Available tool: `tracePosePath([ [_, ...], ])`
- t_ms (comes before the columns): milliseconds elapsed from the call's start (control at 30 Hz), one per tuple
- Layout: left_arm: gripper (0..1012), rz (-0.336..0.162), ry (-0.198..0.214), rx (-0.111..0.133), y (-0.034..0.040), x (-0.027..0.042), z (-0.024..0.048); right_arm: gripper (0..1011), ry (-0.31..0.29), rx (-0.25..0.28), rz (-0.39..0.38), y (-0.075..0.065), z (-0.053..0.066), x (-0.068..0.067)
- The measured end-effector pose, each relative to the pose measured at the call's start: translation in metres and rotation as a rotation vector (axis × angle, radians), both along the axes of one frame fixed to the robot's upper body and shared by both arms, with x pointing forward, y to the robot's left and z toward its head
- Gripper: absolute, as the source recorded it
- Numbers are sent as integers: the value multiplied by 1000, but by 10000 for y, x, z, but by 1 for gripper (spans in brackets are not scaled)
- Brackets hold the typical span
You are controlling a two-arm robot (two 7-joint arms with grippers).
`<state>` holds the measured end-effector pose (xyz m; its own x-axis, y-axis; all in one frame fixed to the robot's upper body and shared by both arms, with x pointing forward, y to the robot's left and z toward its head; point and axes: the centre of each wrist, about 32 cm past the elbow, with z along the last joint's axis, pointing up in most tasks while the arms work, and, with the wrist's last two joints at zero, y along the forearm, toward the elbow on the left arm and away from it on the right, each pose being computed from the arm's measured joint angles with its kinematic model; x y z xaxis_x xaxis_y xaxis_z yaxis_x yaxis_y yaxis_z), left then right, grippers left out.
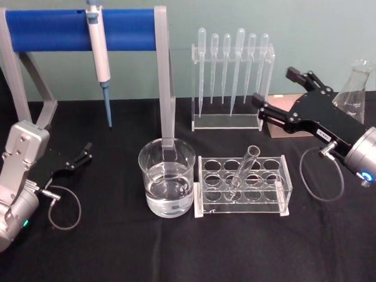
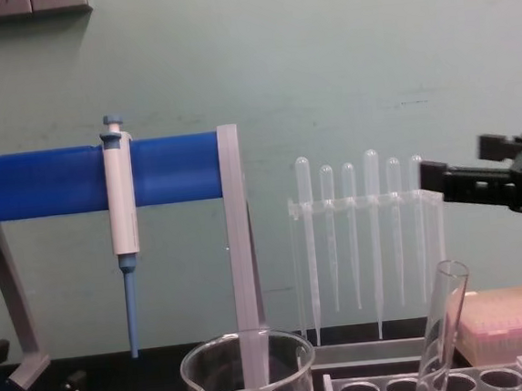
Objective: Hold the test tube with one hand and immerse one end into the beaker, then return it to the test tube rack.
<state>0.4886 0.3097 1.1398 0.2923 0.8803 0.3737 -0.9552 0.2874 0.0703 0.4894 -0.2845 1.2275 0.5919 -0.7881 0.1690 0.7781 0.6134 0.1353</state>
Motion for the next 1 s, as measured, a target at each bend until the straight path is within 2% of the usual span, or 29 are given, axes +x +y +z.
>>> tracePosePath([
  [33, 1000, 0, 0, 0, 0, 0, 0, 1003, 1, 10, -51, 13, -48, -32],
  [67, 1000, 0, 0, 0, 0, 0, 0, 1003, 1, 10, -51, 13, -48, -32],
  [167, 1000, 0, 0, 0, 0, 0, 0, 1002, 6, 24, -142, 52, -136, -86],
  [267, 1000, 0, 0, 0, 0, 0, 0, 1002, 12, 10, -259, 133, -237, -158],
  [400, 1000, 0, 0, 0, 0, 0, 0, 1003, 27, -1, -348, 217, -322, -201],
  [600, 1000, 0, 0, 0, 0, 0, 0, 1003, 72, -6, -408, 307, -428, -230],
  [833, 1000, 0, 0, 0, 0, 0, 0, 1002, 110, -24, -419, 358, -492, -244],
  [1000, 1000, 0, 0, 0, 0, 0, 1, 1002, 122, -37, -422, 348, -496, -253],
])
